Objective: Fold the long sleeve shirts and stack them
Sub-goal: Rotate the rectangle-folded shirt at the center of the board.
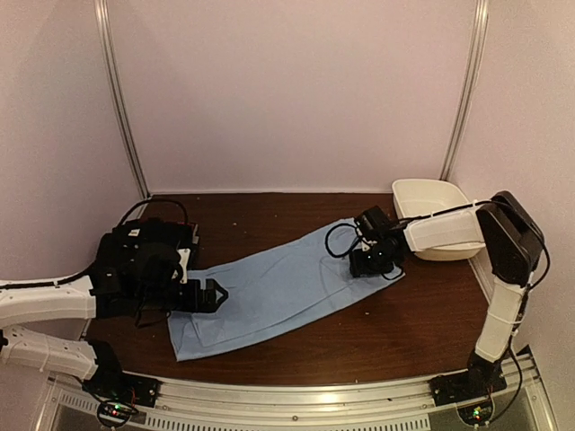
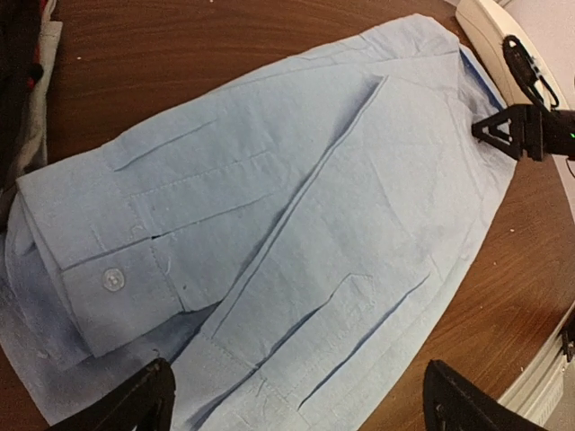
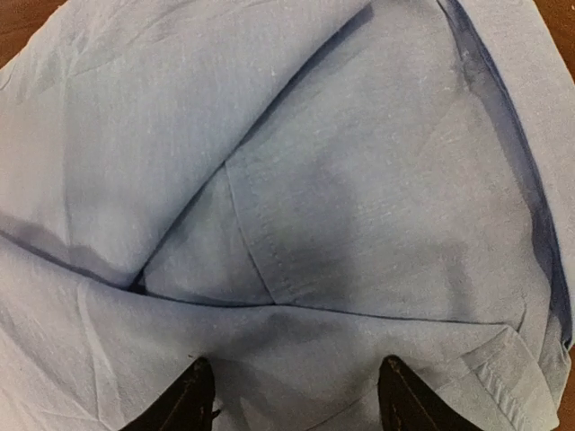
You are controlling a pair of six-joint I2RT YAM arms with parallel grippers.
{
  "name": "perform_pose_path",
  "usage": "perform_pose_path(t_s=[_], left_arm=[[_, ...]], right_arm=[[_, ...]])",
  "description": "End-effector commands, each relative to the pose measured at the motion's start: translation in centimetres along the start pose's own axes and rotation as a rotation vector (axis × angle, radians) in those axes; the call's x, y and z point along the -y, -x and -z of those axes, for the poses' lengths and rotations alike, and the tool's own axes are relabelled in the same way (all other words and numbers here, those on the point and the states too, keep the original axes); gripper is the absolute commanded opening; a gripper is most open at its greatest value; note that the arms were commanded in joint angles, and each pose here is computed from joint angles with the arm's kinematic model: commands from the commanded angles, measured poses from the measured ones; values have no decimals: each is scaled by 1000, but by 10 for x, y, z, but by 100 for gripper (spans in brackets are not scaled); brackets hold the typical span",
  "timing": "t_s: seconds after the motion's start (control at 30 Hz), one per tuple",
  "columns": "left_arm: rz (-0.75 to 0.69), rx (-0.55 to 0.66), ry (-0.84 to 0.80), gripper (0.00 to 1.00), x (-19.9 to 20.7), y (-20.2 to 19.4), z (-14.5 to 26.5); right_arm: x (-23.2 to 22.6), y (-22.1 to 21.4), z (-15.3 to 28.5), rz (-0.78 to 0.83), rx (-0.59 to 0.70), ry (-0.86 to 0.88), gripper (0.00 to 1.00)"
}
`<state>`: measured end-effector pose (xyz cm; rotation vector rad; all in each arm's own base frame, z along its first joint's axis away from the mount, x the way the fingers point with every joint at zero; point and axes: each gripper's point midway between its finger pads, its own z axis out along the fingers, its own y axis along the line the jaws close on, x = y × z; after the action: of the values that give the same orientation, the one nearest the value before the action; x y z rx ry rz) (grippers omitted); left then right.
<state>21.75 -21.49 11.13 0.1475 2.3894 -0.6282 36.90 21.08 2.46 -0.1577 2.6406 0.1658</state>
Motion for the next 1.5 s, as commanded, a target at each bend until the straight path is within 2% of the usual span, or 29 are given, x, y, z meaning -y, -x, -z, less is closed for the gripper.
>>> perform_pose_path(t_s=[0.0,0.27,0.4,0.6,0.83,0.97,1.1,1.13,1.27,1.47], left_arm=[[-43,-10,-119,98,25,1,-14],[-118,-183,-209,97,35,-44,-42],[-174,-227,-230,95,48,-61,-51],[-234,-315,-249,93,69,-96,-64],[-342,-415,-290,92,105,-135,-76],[-511,-439,-405,92,157,-149,-73],[-741,-458,-533,92,211,-170,-66],[-794,-441,-571,93,230,-172,-62],[-916,-374,-596,95,258,-166,-60],[-897,-205,-465,98,251,-121,-50]], right_arm=[[32,25,-26,66,-38,-150,64],[34,119,-65,147,35,-245,64],[28,154,-49,154,113,-253,65],[25,173,9,135,222,-214,66],[33,154,62,83,259,-182,67],[30,130,81,55,256,-103,67],[23,95,89,42,229,8,67],[21,88,91,39,226,28,68],[18,59,100,28,219,95,68],[4,22,120,26,220,171,67]])
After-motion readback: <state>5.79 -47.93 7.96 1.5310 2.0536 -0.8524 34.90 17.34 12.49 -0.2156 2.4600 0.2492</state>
